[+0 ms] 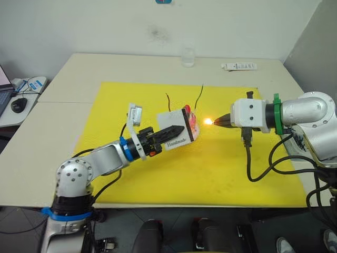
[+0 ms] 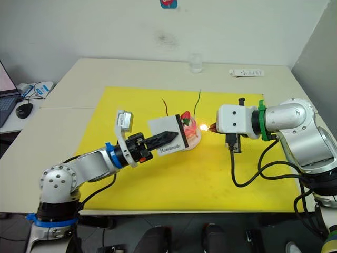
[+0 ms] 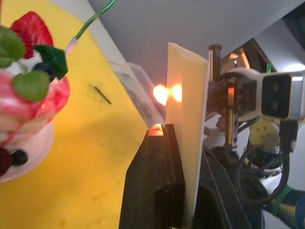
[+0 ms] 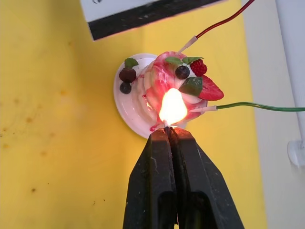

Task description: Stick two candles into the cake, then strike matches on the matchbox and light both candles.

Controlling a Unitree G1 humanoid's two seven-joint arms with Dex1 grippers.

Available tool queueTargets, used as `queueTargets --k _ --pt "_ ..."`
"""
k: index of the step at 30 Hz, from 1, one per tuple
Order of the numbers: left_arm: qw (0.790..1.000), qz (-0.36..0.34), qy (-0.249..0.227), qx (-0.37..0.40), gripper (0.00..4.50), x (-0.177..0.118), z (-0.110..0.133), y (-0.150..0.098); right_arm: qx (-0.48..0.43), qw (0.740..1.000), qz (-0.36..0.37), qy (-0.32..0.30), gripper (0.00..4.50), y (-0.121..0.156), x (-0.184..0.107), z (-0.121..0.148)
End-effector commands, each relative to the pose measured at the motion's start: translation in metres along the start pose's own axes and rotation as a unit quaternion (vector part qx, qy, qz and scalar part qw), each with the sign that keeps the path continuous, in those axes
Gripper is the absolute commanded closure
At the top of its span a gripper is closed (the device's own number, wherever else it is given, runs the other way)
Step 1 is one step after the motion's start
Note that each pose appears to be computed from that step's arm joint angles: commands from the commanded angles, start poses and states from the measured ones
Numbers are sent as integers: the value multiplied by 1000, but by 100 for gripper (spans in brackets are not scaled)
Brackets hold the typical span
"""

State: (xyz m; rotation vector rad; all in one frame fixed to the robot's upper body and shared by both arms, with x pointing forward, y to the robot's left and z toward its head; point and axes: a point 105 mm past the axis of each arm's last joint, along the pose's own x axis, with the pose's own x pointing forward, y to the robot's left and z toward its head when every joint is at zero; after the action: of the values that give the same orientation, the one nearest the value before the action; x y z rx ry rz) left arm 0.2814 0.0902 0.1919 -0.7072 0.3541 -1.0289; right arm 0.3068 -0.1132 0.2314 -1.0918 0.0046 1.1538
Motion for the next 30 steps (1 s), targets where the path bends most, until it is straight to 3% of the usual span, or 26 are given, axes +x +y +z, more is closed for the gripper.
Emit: queueTargets --k 1,9,14,22,30 --pt "1000 -11 -1 22 450 -14 5 -9 -12 1000 -26 -13 445 -9 -5 10" --pt "999 19 7 33 450 -40 -5 -8 2 998 -41 -53 445 -17 12 23" --pt "998 39 -16 44 450 -54 -2 -6 38 989 -96 -104 445 -35 31 37" --pt "996 48 -50 49 450 -48 3 -8 66 973 -152 -159 445 -58 62 62" --pt "997 42 -50 46 450 -43 0 -12 66 967 -176 -171 445 -69 75 69"
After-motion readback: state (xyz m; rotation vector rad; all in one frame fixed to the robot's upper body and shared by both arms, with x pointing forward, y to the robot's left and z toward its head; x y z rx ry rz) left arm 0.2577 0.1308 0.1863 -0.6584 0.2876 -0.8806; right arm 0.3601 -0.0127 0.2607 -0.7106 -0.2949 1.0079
